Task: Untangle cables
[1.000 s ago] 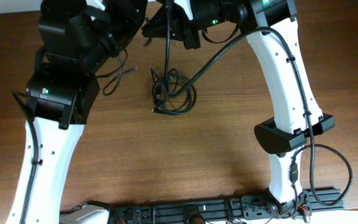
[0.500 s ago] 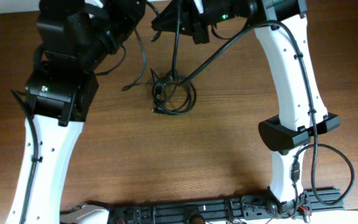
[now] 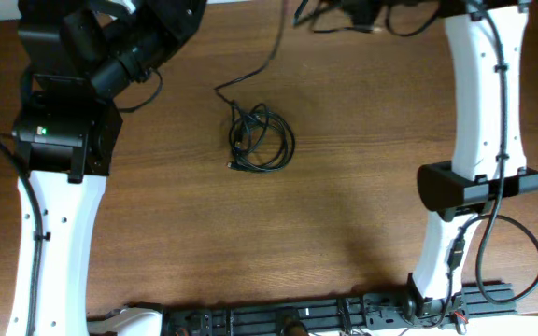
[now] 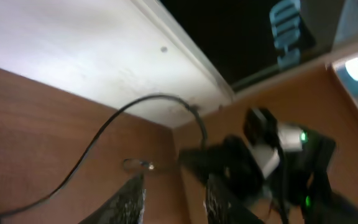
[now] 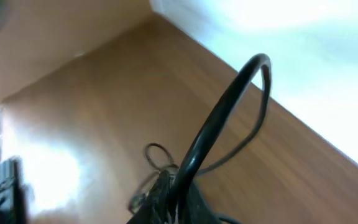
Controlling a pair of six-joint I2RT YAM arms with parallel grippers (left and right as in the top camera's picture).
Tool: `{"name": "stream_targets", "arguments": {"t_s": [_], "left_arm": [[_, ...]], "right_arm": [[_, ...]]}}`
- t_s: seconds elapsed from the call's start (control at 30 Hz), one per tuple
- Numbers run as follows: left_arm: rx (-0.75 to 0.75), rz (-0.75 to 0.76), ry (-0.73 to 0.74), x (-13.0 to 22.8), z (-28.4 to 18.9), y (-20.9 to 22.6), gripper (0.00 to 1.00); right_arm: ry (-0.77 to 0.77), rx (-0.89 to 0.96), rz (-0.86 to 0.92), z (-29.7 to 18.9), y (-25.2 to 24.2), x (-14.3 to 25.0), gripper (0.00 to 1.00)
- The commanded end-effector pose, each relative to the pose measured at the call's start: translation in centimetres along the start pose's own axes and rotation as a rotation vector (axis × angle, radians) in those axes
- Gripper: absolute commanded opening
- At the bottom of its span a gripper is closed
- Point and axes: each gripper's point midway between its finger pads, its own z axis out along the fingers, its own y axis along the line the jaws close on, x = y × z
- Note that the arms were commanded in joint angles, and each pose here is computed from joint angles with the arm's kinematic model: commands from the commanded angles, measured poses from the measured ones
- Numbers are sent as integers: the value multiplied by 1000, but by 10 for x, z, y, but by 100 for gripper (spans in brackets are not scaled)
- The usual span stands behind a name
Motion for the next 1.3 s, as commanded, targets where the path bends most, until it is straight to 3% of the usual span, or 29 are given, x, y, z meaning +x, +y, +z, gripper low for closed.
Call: {"name": "stream_targets", "arguments": {"t_s": [0.0,0.3,0.57,0.7,0.83,0.9,1.0,1.27], "left_arm": [[59,116,107,19,-5,-11,34],[-42,166,213,45,-9,18,38],[-49,199,222,47,-10,21,38],[-91,193,207,45,-10,29,39],[-94,193,206,45,-10,29,42],[-97,189,210,46,-10,30,43],[-115,171,231,51,-12,35,43],[-136,167,264,59,-15,41,46]], "right_arm": [[22,257,246,-35,-66,20,4],[-66,612,644,-143,-160,67,4],[-118,868,830,-230,-188,108,4],[-209,885,955,-251,-186,110,4],[-254,659,902,-227,-164,81,4],[-262,635,890,-223,-162,76,4],[-257,688,906,-229,-167,81,4],[-195,1060,940,-278,-197,121,4]]}}
